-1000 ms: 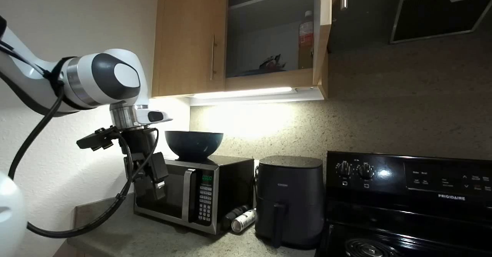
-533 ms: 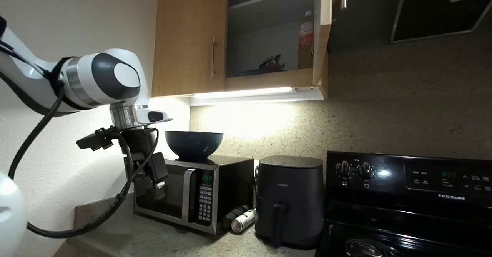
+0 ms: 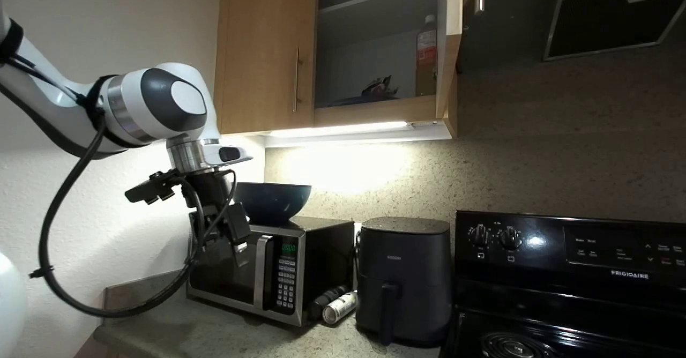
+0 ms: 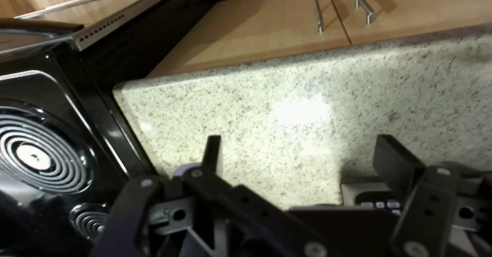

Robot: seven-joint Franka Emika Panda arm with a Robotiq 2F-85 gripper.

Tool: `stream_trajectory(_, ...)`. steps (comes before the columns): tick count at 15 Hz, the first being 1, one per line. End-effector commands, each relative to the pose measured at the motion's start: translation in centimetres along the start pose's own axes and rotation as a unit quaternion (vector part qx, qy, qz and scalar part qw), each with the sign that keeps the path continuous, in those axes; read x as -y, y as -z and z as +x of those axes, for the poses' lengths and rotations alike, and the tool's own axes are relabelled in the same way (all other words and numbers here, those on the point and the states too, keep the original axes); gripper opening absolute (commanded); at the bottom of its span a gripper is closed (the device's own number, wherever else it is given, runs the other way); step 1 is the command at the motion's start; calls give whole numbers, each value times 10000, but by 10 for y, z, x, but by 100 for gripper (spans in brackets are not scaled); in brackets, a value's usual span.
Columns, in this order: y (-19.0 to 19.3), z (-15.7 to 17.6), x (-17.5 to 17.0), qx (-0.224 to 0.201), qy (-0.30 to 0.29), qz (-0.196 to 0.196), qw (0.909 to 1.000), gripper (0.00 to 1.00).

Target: Remove the plastic bag from the open cabinet and put it on the counter

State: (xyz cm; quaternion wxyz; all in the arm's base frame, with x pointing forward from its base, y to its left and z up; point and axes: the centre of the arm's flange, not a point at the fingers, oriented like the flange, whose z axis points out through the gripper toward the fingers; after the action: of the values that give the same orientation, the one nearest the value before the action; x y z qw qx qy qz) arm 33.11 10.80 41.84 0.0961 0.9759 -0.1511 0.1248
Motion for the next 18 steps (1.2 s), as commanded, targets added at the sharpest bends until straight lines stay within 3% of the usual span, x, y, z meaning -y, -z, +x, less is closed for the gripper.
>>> stream_trajectory(1,18,46,-21,-394,-270,-374,9982,100)
stream_trajectory(5,51,84,-48,-909,-466,-604,9929,100)
stream_trajectory(13,59,82,-55,-930,-494,-465,9933,100)
stream_trajectory(15,81,98,-56,-1057,-210,-44,9942,100)
stream_trajectory(18,119,134,-61,-1262,158,107,9918,100)
